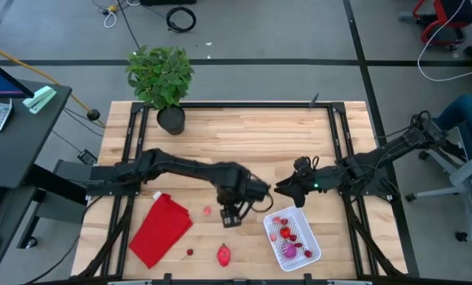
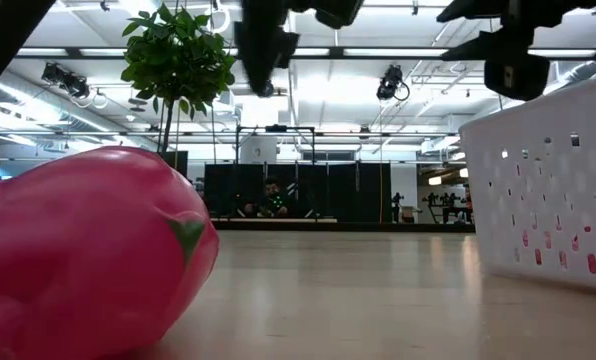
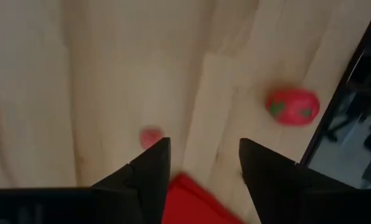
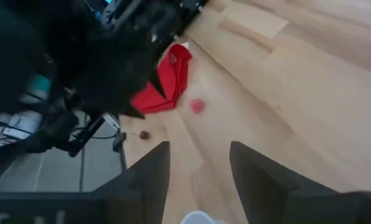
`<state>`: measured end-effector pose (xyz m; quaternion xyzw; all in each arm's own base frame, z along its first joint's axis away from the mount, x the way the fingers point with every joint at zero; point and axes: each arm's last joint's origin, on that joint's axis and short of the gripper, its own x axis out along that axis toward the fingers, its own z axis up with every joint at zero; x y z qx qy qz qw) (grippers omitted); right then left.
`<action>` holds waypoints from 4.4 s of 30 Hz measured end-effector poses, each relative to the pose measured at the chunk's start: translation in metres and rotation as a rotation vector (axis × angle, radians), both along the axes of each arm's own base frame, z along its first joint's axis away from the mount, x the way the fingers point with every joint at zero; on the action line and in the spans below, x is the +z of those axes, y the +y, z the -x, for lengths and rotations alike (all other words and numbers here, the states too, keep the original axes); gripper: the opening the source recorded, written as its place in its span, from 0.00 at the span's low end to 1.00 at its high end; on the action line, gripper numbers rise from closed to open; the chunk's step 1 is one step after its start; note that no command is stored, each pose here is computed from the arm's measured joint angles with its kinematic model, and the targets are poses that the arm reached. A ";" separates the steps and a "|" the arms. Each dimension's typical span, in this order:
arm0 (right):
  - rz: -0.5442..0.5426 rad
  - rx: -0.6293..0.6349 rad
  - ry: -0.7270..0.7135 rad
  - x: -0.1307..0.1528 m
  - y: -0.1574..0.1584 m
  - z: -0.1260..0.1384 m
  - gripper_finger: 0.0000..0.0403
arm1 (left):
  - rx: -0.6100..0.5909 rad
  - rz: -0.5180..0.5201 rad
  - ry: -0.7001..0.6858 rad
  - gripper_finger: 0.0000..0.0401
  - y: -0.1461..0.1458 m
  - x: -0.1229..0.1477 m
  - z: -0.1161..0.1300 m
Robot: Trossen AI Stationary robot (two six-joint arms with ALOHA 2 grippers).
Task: Pick and placing Produce into tupperware
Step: Put the red cherry into the white basket
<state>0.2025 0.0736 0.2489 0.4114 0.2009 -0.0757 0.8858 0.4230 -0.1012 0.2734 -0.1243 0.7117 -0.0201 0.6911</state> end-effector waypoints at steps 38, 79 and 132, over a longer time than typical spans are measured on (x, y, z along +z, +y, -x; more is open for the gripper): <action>-0.019 -0.029 0.098 -0.009 -0.002 0.003 0.40 | 0.668 -0.067 0.206 0.46 -0.216 -0.081 0.124; -0.004 -0.028 0.115 -0.011 -0.002 0.004 0.40 | 0.501 -0.230 0.205 0.46 -0.207 -0.121 0.133; 0.011 -0.074 0.104 -0.011 -0.004 0.004 0.40 | 0.348 -0.260 -0.085 0.00 -0.155 -0.040 0.065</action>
